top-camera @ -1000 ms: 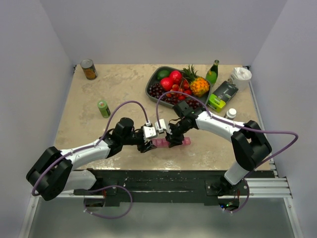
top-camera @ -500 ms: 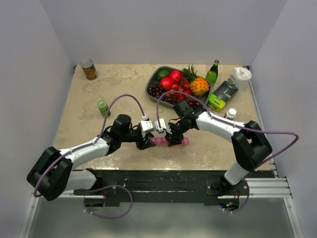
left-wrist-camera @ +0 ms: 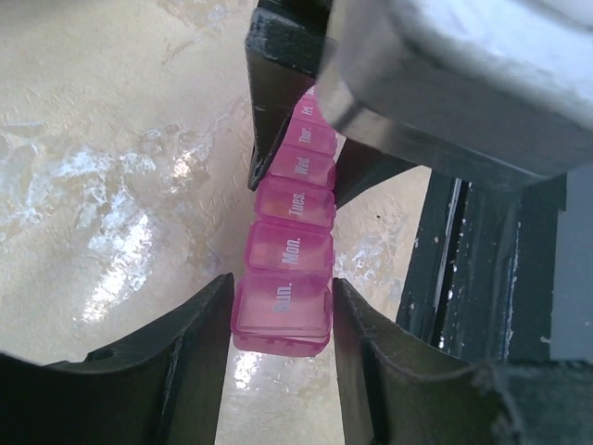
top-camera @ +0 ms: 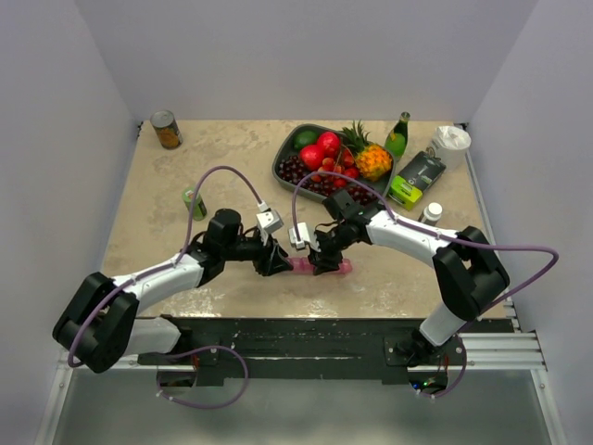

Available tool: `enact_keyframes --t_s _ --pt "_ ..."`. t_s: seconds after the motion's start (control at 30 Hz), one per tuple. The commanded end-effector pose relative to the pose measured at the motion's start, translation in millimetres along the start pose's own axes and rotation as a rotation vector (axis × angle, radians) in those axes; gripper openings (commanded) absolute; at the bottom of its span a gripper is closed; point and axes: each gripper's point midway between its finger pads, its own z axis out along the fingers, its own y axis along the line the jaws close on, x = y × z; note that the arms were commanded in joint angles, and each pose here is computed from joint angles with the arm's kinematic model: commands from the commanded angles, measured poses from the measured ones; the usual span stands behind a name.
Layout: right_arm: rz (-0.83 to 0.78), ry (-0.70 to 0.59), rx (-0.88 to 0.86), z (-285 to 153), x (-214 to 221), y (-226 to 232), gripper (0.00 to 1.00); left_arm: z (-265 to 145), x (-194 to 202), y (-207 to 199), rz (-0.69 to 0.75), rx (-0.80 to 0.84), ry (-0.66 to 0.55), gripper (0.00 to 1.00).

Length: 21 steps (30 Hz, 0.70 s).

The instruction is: Sort the pills into containers

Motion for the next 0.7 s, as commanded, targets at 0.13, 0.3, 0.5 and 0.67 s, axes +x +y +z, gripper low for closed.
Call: enact_keyframes --t_s 0.13,0.3,0.5,0.67 --pt "-0.013 0.010 0.062 -6.6 -1.2 -10.4 0.16 -4.1 -12.3 39.9 -0.270 -0.155 -0.006 0.05" --pt "-0.009 0.016 0.059 -4.6 1.2 -10.7 0.16 -2.2 -6.8 52.8 -0.409 -0.214 -0.002 0.18" --pt "-0.005 0.016 0.050 -3.4 1.5 -9.2 0.16 -1.3 -3.5 69.8 -0.457 -0.302 -0.003 0.29" --pt "-0.004 0.018 0.047 -3.0 2.2 -9.0 0.16 -2.7 0.4 79.4 -0.490 -0.361 0.003 0.32"
